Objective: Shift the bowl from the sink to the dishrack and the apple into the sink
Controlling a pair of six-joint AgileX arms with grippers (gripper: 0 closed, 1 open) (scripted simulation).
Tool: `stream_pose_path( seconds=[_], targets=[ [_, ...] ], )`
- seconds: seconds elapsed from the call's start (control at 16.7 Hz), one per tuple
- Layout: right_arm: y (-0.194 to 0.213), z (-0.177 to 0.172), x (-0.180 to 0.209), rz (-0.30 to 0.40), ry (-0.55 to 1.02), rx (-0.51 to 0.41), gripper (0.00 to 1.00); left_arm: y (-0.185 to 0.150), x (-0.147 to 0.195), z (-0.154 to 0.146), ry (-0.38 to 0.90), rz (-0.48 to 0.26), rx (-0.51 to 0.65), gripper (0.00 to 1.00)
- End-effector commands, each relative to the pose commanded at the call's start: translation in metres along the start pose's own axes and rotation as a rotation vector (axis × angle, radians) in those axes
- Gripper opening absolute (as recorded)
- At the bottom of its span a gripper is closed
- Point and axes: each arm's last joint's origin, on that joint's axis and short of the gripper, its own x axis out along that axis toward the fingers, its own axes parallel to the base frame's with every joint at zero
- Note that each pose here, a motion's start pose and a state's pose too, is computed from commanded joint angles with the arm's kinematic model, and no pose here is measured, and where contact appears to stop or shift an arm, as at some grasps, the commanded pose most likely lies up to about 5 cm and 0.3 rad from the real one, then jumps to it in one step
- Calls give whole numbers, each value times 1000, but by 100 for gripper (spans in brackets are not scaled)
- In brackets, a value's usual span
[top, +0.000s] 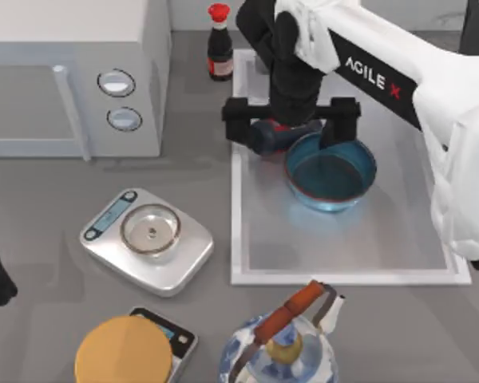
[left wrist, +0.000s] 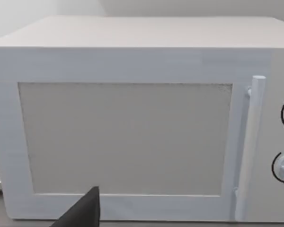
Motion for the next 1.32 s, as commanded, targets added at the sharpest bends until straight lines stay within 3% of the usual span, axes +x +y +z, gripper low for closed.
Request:
stream_pose_path(
  seconds=[0.3, 0.6, 1.32],
  targets=[
    [2, -3, 63, 1, 2, -3, 100, 0, 0, 0, 0, 0, 0, 100],
    [0, -2, 73, 0, 0, 0, 100, 0, 0, 0, 0, 0, 0, 100],
    [0, -2, 73, 0, 0, 0, 10, 0, 0, 0, 0, 0, 0, 100]
  ],
)
